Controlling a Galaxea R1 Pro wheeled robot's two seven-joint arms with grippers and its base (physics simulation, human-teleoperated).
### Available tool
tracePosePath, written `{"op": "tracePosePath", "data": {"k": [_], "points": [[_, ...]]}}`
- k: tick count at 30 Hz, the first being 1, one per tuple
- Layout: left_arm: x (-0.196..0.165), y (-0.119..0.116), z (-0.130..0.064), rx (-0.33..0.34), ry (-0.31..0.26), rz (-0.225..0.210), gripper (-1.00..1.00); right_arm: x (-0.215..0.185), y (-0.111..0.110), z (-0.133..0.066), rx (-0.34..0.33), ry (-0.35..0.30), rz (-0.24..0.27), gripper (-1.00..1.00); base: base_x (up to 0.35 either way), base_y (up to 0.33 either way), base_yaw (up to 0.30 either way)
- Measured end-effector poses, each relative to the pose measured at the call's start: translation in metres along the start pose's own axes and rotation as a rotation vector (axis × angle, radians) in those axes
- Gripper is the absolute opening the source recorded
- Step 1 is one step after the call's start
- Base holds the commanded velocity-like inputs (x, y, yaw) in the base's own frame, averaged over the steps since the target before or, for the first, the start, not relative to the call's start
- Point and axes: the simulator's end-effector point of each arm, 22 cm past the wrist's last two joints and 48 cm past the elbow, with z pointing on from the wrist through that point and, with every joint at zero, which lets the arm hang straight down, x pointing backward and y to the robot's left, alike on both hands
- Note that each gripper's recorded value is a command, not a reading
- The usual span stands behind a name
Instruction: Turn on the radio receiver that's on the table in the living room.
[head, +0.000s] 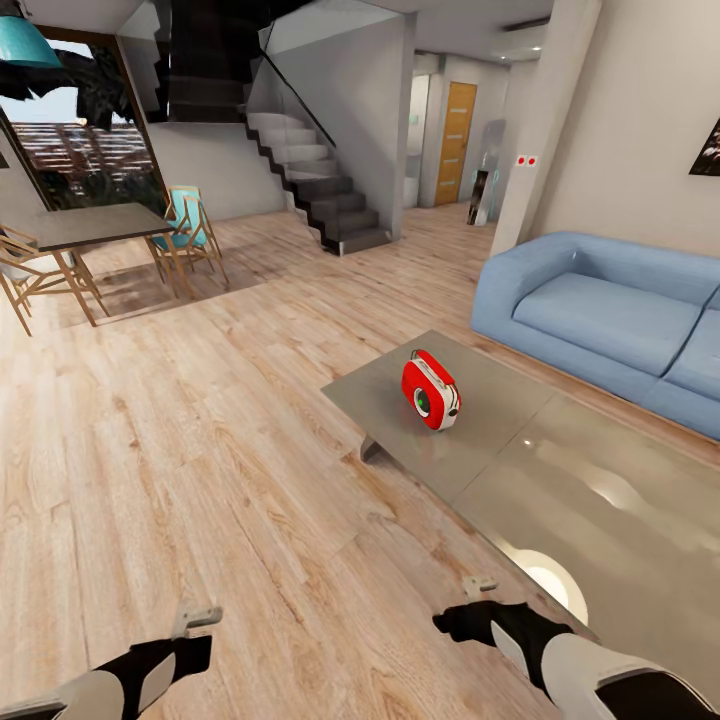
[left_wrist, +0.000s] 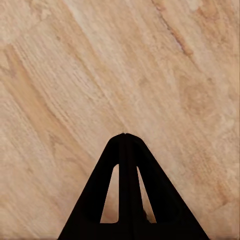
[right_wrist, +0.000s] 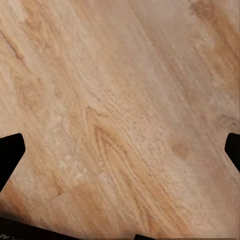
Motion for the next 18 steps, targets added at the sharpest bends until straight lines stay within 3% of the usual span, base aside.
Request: {"op": "tracePosePath", "data": {"k": [18], "points": [[0.103,0.015,0.0,-0.019,0.122,0.012,-1.0,0.095,-0.011,0.0,0.019,0.07,0.012,1.0,0.0,0.0,0.0]]}}
